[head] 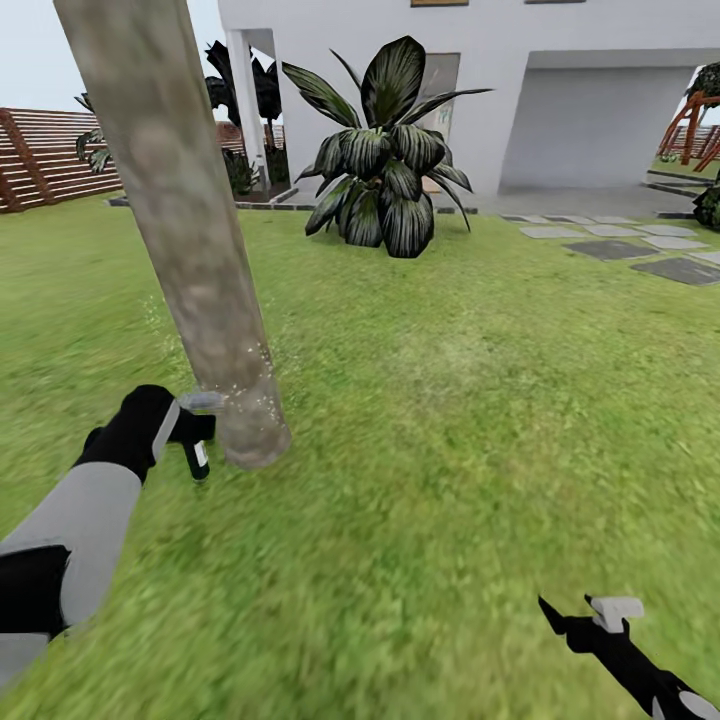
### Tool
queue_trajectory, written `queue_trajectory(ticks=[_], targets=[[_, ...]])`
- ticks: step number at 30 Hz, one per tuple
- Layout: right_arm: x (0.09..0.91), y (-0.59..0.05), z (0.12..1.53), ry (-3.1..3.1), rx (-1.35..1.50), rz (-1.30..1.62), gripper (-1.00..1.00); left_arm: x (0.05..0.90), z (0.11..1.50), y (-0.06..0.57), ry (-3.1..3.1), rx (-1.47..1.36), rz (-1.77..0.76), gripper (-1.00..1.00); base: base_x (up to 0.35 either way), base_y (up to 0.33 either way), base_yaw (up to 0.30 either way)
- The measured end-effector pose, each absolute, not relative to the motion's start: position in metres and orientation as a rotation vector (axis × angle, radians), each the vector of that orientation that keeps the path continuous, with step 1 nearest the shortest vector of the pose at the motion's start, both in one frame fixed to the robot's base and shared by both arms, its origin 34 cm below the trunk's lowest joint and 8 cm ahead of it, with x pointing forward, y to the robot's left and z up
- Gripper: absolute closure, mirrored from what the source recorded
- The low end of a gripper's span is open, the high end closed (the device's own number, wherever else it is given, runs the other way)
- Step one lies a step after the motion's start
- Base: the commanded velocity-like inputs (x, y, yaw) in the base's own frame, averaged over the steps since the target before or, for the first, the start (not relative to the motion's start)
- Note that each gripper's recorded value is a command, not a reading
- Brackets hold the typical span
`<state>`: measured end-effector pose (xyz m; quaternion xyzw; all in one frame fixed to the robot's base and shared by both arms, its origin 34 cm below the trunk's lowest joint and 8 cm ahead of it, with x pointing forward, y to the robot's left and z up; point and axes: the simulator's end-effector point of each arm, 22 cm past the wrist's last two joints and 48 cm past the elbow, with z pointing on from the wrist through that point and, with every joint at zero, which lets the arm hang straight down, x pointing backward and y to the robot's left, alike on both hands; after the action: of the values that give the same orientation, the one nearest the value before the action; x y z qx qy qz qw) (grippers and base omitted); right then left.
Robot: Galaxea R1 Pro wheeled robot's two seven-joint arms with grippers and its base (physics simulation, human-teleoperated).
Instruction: In the garden, pick up the pesticide atomizer on the floor and spray pesticide onto both trees until each tree trunk is fully covered.
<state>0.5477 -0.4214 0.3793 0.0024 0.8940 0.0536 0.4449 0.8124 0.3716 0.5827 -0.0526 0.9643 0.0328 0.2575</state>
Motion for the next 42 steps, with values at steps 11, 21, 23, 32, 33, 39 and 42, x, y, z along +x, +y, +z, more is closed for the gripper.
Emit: queue_trajectory(ticks=[11, 21, 23, 32, 33, 39, 42], targets=[[0.547, -0.42, 0.378, 2.219, 0.008, 0.136, -1.0, 0.823, 0.603, 0.37, 2.619, -0.142, 0.079, 1.0, 0.0, 0.0, 0.0], [0.547, -0.421, 0.378, 2.218, 0.009, 0.136, -1.0, 0.82, 0.6, 0.346, 2.627, -0.108, -0.055, 1.0, 0.0, 0.0, 0.0], [0.547, -0.421, 0.378, 2.218, 0.008, 0.136, -1.0, 0.84, 0.632, 0.343, 2.576, -0.103, -0.062, 1.0, 0.0, 0.0, 0.0], [0.547, -0.42, 0.378, 2.219, 0.009, 0.137, -1.0, 0.867, 0.682, 0.341, 2.502, -0.092, -0.057, 1.0, 0.0, 0.0, 0.0], [0.547, -0.42, 0.378, 2.219, 0.008, 0.137, -1.0, 0.867, 0.681, 0.342, 2.502, -0.092, -0.055, 1.0, 0.0, 0.0, 0.0], [0.547, -0.421, 0.378, 2.218, 0.008, 0.135, -1.0, 0.865, 0.685, 0.367, 2.5, -0.107, 0.009, 1.0, 0.0, 0.0, 0.0], [0.547, -0.421, 0.378, 2.218, 0.008, 0.135, -1.0, 0.862, 0.685, 0.384, 2.502, -0.118, 0.054, 1.0, 0.0, 0.0, 0.0]])
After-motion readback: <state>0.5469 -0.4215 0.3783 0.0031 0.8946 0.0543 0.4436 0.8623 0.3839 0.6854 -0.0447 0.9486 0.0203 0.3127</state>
